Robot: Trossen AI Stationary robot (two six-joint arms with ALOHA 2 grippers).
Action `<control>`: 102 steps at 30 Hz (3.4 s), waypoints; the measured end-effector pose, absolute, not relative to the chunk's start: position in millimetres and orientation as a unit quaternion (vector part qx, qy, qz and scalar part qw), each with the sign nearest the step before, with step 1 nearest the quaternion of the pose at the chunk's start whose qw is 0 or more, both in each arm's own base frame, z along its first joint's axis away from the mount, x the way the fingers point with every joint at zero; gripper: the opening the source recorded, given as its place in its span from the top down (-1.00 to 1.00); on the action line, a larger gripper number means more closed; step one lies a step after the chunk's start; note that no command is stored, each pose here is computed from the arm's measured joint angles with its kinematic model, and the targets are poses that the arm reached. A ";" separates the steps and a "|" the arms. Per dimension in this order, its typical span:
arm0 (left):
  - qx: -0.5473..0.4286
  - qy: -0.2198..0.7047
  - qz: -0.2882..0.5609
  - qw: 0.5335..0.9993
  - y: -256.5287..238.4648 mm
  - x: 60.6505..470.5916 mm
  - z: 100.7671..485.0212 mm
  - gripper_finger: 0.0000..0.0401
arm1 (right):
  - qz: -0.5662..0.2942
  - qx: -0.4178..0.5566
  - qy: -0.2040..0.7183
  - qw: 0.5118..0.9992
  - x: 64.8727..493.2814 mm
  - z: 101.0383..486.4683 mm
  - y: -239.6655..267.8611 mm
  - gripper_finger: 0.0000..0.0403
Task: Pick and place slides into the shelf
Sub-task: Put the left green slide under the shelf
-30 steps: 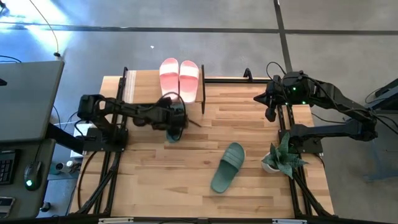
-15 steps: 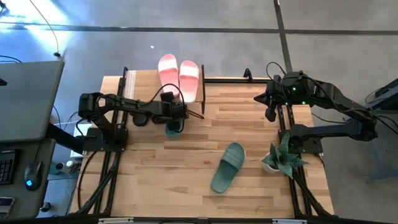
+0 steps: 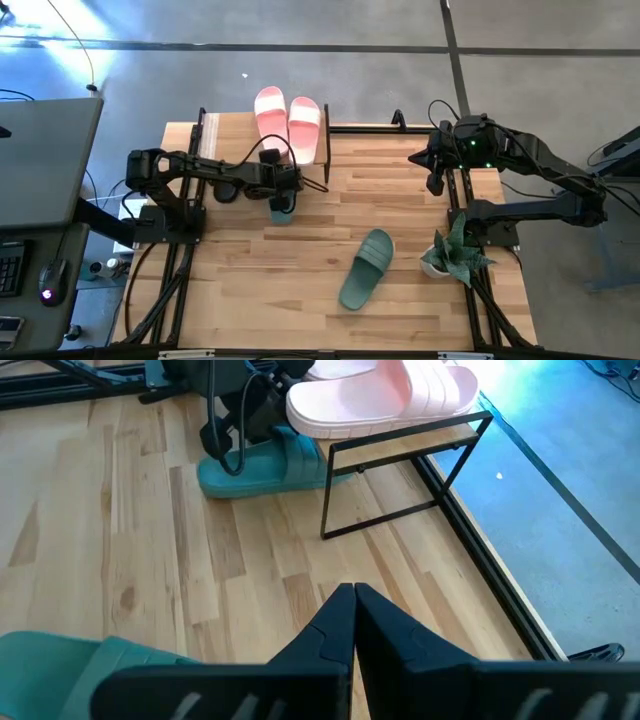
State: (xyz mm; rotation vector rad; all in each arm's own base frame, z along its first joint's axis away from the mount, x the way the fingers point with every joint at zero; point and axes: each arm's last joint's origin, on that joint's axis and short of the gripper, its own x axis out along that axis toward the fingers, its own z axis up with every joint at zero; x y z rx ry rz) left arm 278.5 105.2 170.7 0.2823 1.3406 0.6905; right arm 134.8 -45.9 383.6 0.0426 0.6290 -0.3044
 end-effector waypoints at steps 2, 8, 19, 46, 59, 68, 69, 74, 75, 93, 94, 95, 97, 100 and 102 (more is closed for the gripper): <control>0.126 0.607 0.310 0.721 104.9 278.6 170.7 0.53 | -0.149 0.021 0.308 0.939 134.8 383.5 -45.9 1.00; 0.122 0.610 0.309 0.720 101.9 278.2 170.3 0.33 | -0.148 0.019 0.309 0.939 134.8 383.5 -45.9 1.00; 0.122 0.627 0.287 0.714 67.7 287.8 195.0 0.23 | -0.146 0.012 0.310 0.939 134.8 383.5 -45.9 1.00; -0.070 0.581 0.038 0.810 -65.6 318.7 249.7 0.92 | -0.133 -0.011 0.341 0.930 131.4 379.0 -44.7 1.00; -0.083 0.618 0.152 0.767 -27.0 336.0 163.6 0.99 | -0.125 -0.033 0.340 0.931 131.3 379.8 -44.6 1.00; -0.050 0.653 0.181 0.734 -9.1 338.4 137.7 0.99 | -0.126 -0.029 0.338 0.932 130.7 380.2 -44.3 1.00; -0.048 0.656 0.185 0.730 -6.8 337.5 137.3 0.99 | -0.126 -0.029 0.338 0.932 130.7 380.2 -44.3 1.00; -0.055 0.660 0.213 0.718 11.8 336.3 135.0 1.00 | -0.126 -0.030 0.336 0.933 131.0 380.5 -44.4 1.00; -0.062 0.659 0.216 0.718 16.4 336.5 135.2 1.00 | -0.126 -0.030 0.336 0.933 131.0 380.4 -44.4 1.00; -0.075 0.668 0.299 0.678 74.7 323.2 135.3 1.00 | -0.128 -0.022 0.337 0.933 130.8 380.1 -44.4 1.00; -0.074 0.667 0.304 0.677 76.9 322.7 135.4 1.00 | -0.128 -0.022 0.337 0.933 130.8 380.1 -44.4 1.00; -0.072 0.667 0.307 0.675 78.3 322.2 135.4 1.00 | -0.128 -0.022 0.337 0.933 130.8 380.2 -44.4 1.00; -0.075 0.667 0.310 0.673 81.6 321.3 135.5 1.00 | -0.128 -0.022 0.337 0.933 130.8 380.2 -44.4 1.00; -0.079 0.667 0.312 0.671 85.2 320.2 135.5 1.00 | -0.128 -0.022 0.337 0.933 130.8 380.1 -44.4 1.00; -0.080 0.667 0.314 0.671 87.2 319.8 135.4 1.00 | -0.125 -0.021 0.337 0.933 130.8 380.1 -44.2 1.00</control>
